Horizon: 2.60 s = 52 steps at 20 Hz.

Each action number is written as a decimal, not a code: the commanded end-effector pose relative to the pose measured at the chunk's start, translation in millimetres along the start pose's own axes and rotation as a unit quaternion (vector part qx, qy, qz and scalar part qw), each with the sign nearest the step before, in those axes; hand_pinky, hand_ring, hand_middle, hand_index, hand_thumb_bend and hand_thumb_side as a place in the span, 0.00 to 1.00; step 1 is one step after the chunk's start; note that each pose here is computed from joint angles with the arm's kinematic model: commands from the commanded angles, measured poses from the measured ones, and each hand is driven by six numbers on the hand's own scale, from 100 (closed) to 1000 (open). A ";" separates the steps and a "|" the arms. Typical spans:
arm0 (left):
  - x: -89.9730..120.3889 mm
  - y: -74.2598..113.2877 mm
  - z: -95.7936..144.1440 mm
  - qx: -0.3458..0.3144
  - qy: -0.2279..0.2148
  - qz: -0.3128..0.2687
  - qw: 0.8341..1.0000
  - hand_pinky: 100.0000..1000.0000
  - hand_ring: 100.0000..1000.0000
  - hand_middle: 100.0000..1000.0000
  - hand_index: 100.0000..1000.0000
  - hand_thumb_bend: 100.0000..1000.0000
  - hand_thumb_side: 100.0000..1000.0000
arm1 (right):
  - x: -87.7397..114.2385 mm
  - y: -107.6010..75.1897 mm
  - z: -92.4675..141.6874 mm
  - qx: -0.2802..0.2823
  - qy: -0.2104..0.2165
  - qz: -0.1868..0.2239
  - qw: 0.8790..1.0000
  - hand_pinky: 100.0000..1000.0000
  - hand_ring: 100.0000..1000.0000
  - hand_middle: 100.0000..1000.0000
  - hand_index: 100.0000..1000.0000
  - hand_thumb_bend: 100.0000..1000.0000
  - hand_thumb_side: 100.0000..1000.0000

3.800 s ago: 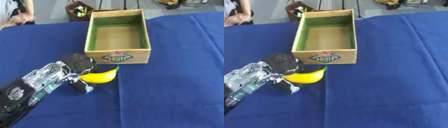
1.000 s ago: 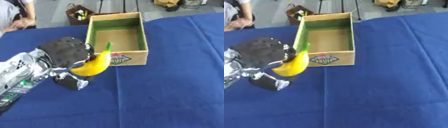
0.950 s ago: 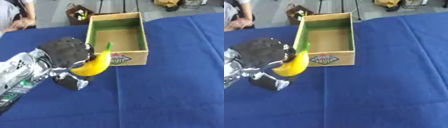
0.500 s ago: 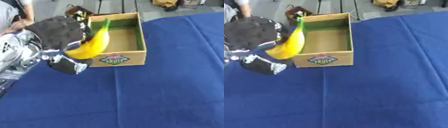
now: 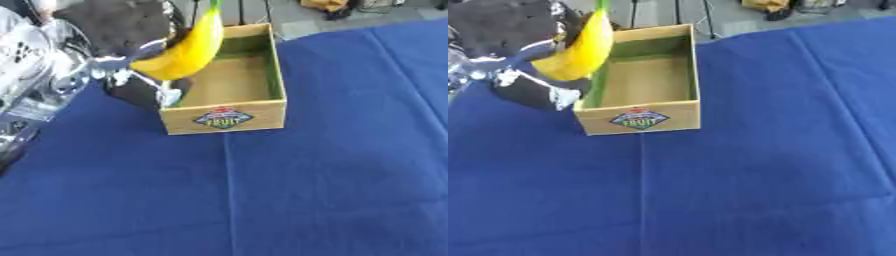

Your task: Pick up objects on the table and place them in the box.

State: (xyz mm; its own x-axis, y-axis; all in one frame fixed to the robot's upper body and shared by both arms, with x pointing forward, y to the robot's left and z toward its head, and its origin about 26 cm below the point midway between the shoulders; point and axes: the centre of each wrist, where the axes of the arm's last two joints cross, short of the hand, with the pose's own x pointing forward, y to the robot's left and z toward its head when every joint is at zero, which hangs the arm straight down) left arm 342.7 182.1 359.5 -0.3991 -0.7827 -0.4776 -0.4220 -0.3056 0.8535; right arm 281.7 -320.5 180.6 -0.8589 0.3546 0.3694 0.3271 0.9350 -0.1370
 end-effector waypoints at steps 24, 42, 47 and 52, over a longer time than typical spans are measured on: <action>-20.7 -75.4 -93.4 0.040 0.049 -0.050 0.997 0.36 0.47 0.52 0.65 0.00 0.36 | 6.0 5.5 -18.6 0.013 -0.035 -0.019 0.999 0.76 0.69 0.58 0.77 0.00 0.88; -25.7 -84.8 -89.0 0.013 0.110 -0.046 0.993 0.51 0.67 0.72 0.85 0.39 0.65 | 5.3 3.3 -14.4 0.009 -0.028 -0.016 0.999 0.76 0.69 0.58 0.77 0.00 0.88; -30.2 -56.2 -77.4 0.095 0.123 -0.015 0.988 0.46 0.62 0.69 0.83 0.29 0.64 | 4.8 1.3 -11.7 0.006 -0.023 -0.012 1.000 0.76 0.69 0.58 0.77 0.00 0.88; -41.0 -23.7 -60.4 0.201 0.144 0.029 0.969 0.40 0.55 0.63 0.80 0.13 0.73 | 4.5 -0.8 -10.0 0.001 -0.022 -0.010 1.000 0.76 0.69 0.58 0.77 0.00 0.88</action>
State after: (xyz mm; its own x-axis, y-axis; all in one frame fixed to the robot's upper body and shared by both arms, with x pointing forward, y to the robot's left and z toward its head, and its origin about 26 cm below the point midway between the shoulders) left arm 428.7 178.3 350.2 -0.2289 -0.9185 -0.3225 -0.6541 -0.1002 0.7497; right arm 283.7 -317.6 183.5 -0.8730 0.3328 0.3566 0.3049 0.9430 -0.1337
